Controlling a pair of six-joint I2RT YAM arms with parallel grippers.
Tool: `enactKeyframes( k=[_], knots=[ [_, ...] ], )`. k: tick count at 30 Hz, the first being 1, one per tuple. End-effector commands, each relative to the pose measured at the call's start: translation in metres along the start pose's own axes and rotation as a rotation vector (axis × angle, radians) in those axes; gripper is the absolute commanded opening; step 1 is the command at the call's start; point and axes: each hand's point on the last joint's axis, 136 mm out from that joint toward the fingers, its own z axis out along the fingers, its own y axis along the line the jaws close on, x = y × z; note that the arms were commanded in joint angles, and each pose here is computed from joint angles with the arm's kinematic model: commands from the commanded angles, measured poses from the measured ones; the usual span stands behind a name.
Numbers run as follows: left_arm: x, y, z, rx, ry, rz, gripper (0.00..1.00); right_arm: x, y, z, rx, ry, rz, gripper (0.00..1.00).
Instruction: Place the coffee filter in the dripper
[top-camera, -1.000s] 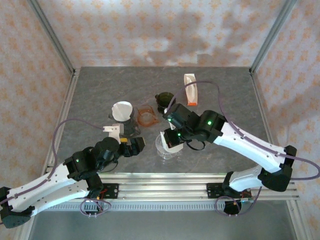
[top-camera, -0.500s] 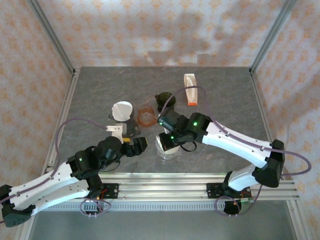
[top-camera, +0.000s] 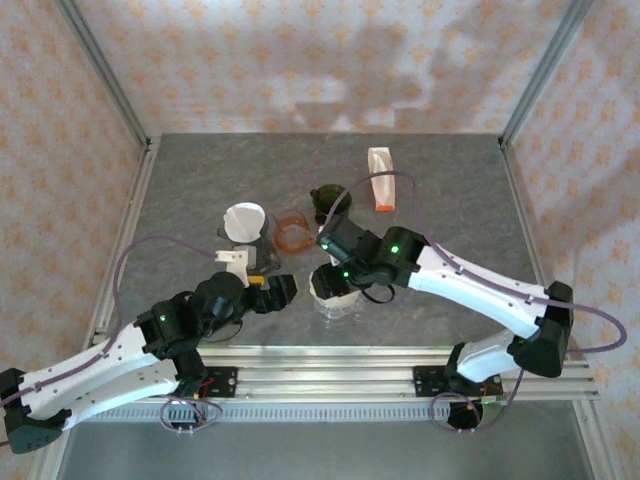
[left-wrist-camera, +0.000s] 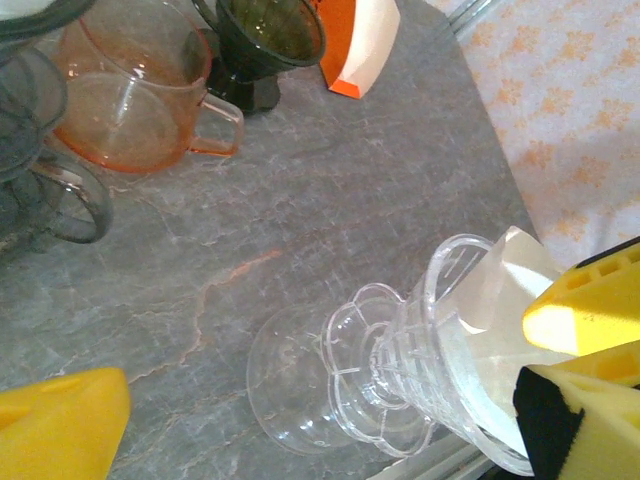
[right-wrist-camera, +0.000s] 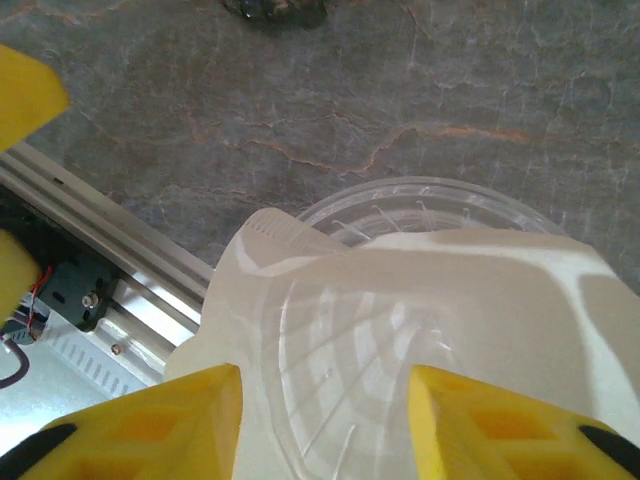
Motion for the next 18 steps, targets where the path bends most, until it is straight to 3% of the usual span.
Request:
enactKeyframes(
  k=[1,9,18],
  knots=[
    [-0.005,-0.014,0.003,0.046,0.002,-0.005,0.93,-0.008,-0.004,-0.024,0.005,-0.094,-0.004,0.5],
    [0.004,-0.037,0.023,0.015,0.108,0.089,0.66,-0.013,-0.041,-0.041,0.082,-0.16,0.02,0.52],
    [0.004,-0.043,0.028,-0.012,0.119,0.117,0.65,-0.014,-0.062,-0.017,0.097,-0.094,0.017,0.48]
  ],
)
